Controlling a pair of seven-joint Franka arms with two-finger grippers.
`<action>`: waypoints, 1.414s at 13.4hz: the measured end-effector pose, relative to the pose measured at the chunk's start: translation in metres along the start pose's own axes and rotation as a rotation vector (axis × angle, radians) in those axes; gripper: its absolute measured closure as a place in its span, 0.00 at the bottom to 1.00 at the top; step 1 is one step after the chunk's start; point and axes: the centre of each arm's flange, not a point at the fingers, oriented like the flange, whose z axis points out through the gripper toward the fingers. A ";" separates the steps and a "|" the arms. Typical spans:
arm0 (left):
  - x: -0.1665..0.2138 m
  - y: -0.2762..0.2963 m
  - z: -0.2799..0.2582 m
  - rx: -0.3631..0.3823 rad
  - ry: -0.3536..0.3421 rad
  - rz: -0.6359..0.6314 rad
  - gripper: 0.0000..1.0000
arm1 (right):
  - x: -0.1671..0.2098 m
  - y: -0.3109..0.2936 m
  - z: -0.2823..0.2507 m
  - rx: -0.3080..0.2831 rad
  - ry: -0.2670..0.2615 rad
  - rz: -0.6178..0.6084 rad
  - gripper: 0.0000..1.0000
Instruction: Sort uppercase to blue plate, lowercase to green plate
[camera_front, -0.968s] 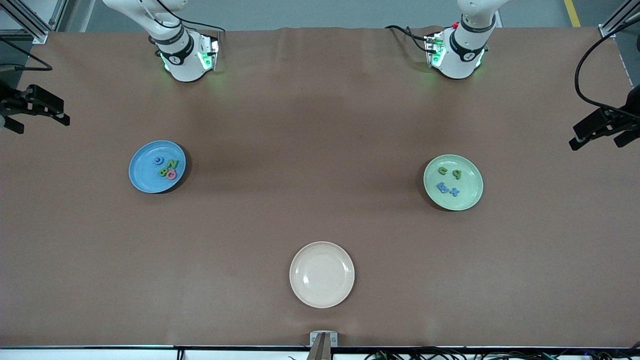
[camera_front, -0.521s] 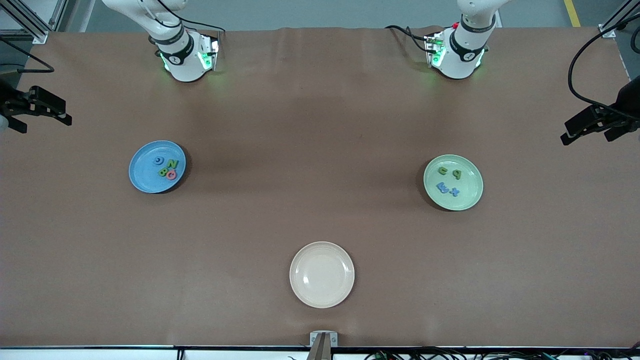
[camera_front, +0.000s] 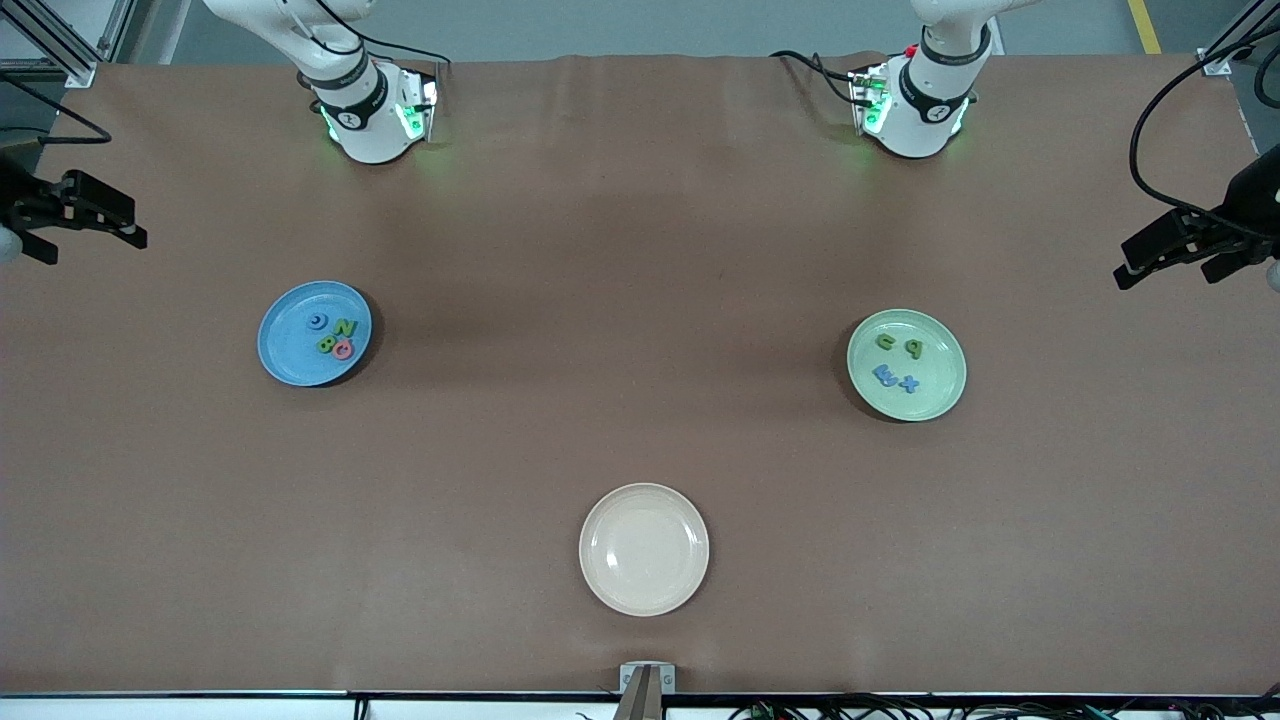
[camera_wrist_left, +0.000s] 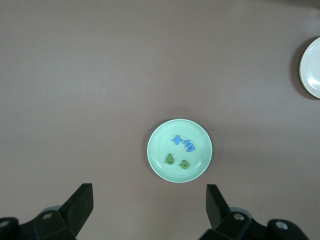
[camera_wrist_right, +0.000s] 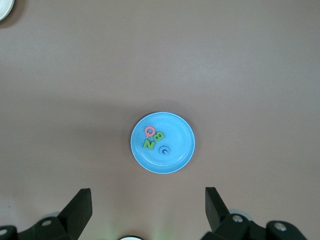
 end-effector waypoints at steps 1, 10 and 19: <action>0.000 0.001 0.000 -0.002 -0.001 0.002 0.00 | -0.001 0.002 0.000 0.004 0.000 0.005 0.00; 0.000 0.001 0.001 -0.005 -0.002 0.004 0.00 | -0.001 0.010 0.001 0.011 0.009 0.019 0.00; 0.000 -0.002 0.000 -0.005 -0.002 -0.001 0.00 | 0.002 0.005 0.000 0.008 0.028 0.132 0.00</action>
